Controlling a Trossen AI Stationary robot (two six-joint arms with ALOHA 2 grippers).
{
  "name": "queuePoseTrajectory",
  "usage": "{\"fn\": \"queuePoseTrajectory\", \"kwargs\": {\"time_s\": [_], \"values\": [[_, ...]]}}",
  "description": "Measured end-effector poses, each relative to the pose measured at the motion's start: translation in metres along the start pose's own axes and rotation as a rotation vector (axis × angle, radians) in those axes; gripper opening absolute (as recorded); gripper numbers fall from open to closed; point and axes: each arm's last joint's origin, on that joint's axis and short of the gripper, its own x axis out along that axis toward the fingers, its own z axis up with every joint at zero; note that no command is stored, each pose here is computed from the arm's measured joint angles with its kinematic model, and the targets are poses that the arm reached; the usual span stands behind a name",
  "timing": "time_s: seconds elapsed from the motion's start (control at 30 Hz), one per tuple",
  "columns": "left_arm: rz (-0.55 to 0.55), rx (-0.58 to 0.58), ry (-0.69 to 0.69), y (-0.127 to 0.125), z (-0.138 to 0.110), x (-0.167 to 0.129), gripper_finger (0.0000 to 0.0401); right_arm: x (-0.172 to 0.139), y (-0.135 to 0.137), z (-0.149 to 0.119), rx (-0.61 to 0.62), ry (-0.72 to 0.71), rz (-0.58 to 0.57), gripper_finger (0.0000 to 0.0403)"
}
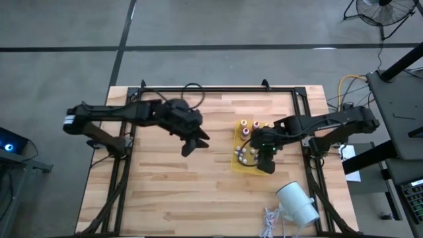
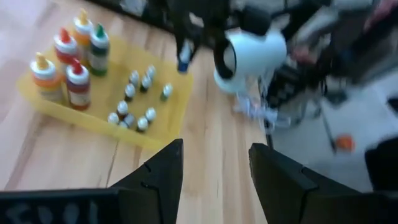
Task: Pick & Place food coloring
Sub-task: Put the small dark blue food coloring bottle into the yellow bin
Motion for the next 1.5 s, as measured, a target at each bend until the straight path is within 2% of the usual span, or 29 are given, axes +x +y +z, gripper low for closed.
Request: {"fn": "queuePoseTrajectory", "kwargs": {"time_s": [0.2,0.4,0.63,0.83,1.3,1.5], "values": [[0.003,-0.099,-0.149,0.012,-0.028,-0.006,0.0155,0.020,0.000,0.007,0.028,0.043,-0.052,0.0054],[0.034,-0.182,-0.193,0.021,-0.051,-0.010,0.0155,0.048,0.000,0.015,0.054,0.112,-0.116,0.0054],[0.044,-0.166,-0.221,0.021,-0.053,-0.014,0.0155,0.081,0.001,0.019,0.064,0.201,-0.173,0.0054],[0.046,-0.149,-0.220,0.021,-0.053,-0.014,0.0155,0.095,0.006,0.016,0.041,0.199,-0.250,0.0054],[0.049,-0.142,-0.224,0.021,-0.053,-0.014,0.0155,0.105,-0.011,-0.017,0.143,0.119,-0.213,0.0054],[0.055,-0.140,-0.229,0.021,-0.052,-0.014,0.0155,0.111,-0.012,-0.018,0.126,0.131,-0.207,0.0054]]}}
